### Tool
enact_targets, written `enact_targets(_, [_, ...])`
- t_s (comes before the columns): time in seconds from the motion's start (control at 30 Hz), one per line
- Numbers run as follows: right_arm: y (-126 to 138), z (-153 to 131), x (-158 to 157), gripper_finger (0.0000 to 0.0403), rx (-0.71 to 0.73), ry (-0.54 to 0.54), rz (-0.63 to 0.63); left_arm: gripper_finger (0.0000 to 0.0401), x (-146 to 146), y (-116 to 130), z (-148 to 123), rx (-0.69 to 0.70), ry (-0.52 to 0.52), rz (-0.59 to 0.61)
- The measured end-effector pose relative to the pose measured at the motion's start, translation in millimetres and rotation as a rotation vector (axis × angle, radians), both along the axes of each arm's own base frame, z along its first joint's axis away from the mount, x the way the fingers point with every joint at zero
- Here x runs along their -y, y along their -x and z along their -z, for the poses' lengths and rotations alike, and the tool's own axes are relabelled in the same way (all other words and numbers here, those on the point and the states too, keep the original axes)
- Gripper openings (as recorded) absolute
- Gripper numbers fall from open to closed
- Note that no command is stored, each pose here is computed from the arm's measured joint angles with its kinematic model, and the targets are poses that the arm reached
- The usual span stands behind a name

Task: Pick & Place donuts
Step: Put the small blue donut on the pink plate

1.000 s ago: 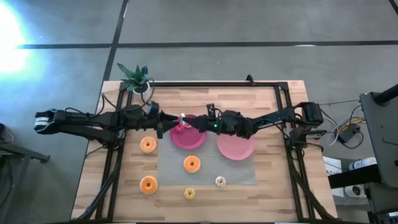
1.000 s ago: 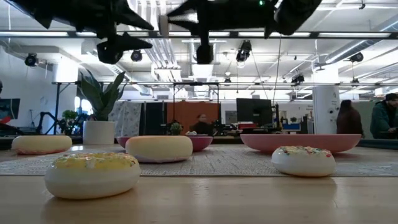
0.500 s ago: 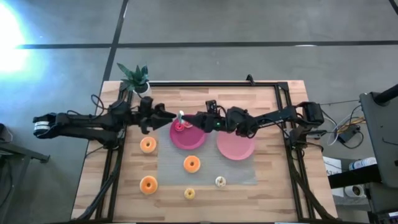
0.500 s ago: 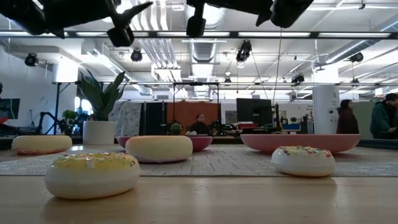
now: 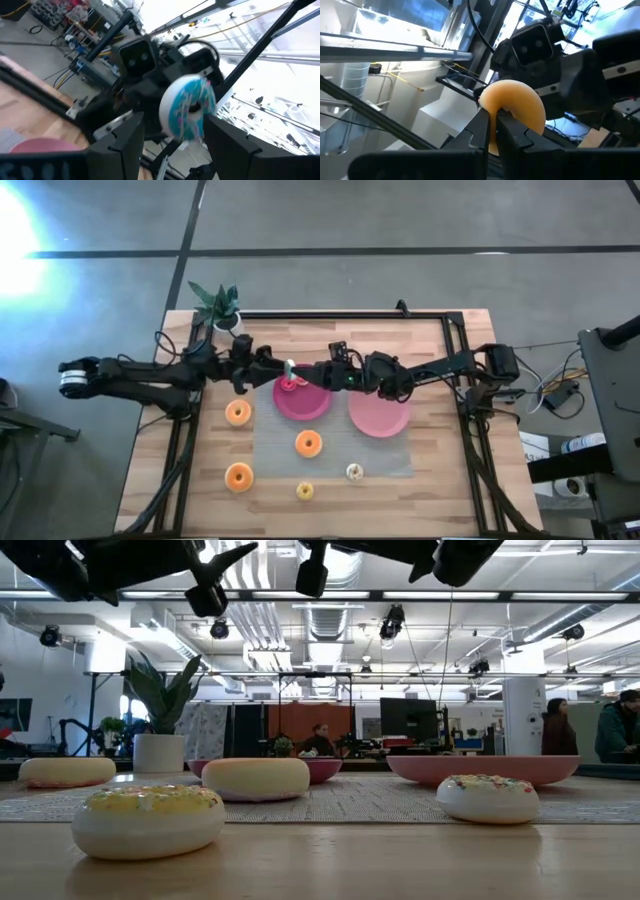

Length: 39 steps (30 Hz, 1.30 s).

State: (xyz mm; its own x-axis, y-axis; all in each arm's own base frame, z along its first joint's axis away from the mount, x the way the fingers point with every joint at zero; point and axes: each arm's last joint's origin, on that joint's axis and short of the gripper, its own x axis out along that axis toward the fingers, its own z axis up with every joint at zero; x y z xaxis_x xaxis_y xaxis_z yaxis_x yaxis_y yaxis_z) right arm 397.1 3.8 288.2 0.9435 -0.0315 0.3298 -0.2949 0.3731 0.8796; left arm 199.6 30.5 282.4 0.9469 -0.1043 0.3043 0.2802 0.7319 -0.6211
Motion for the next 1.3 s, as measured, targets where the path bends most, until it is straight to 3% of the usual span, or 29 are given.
enact_targets(0.7, [-0.1,3.9,1.4,0.0018,-0.021,0.005,0.007,0.0172,0.4,-7.9,-5.8,0.021,-0.046,0.065])
enact_targets(0.9, [-1.5,11.1,3.5,0.0029,-0.11,-0.001,0.035,0.0122,-0.1,-8.9,-1.8,-0.017,-0.043,0.062])
enact_targets(1.13, [0.6,12.1,6.0,0.0086,-0.153,0.009,0.05,0.0037,-1.7,-8.7,7.1,-0.078,-0.077,0.03])
enact_targets(1.3, [8.3,11.6,8.4,0.0128,-0.262,0.033,0.101,0.0011,-5.8,-7.8,18.6,-0.159,-0.061,-0.004])
